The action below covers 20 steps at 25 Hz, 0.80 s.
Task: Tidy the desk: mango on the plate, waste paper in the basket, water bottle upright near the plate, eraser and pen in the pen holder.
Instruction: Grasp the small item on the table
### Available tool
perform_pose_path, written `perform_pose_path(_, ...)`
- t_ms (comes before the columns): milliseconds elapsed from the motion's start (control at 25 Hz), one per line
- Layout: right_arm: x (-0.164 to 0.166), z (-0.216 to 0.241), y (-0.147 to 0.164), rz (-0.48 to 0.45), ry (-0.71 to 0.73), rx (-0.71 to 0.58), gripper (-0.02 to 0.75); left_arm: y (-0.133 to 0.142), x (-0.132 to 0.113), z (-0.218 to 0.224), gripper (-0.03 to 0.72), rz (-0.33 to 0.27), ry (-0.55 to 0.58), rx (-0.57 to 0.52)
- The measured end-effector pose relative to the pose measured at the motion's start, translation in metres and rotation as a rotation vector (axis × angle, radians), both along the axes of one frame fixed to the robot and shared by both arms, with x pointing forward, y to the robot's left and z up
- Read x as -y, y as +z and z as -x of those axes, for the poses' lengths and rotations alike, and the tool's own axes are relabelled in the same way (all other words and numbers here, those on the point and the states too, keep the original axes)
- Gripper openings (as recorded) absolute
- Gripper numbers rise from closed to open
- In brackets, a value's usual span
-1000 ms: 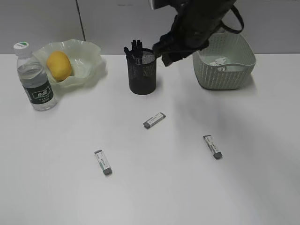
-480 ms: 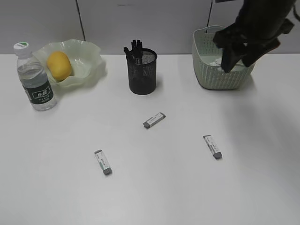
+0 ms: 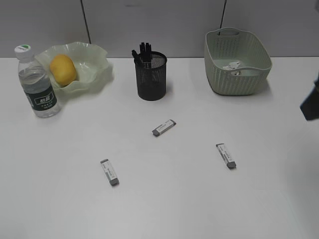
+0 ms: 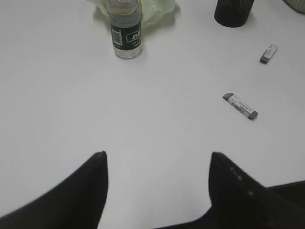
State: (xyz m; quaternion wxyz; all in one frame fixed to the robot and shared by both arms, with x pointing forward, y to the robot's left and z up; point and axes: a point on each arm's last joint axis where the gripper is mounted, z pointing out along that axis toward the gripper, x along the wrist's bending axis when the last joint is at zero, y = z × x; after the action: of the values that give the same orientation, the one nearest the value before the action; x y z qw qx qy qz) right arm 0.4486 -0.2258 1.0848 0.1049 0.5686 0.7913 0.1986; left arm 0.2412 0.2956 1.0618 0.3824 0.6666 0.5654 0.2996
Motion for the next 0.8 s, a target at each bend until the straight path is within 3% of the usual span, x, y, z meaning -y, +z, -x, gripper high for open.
perform_pose_path(360,0.035,0.108,-0.015,-0.071,-0.022,0.201,0.440,0.000,0.000,0.000,0.498,0.000,0.000,0.000)
perform_pose_path(800,0.063,0.183,-0.011,-0.143,-0.052,0.572,0.440,0.000,0.000,0.000,0.498,0.002,-0.001,0.003)
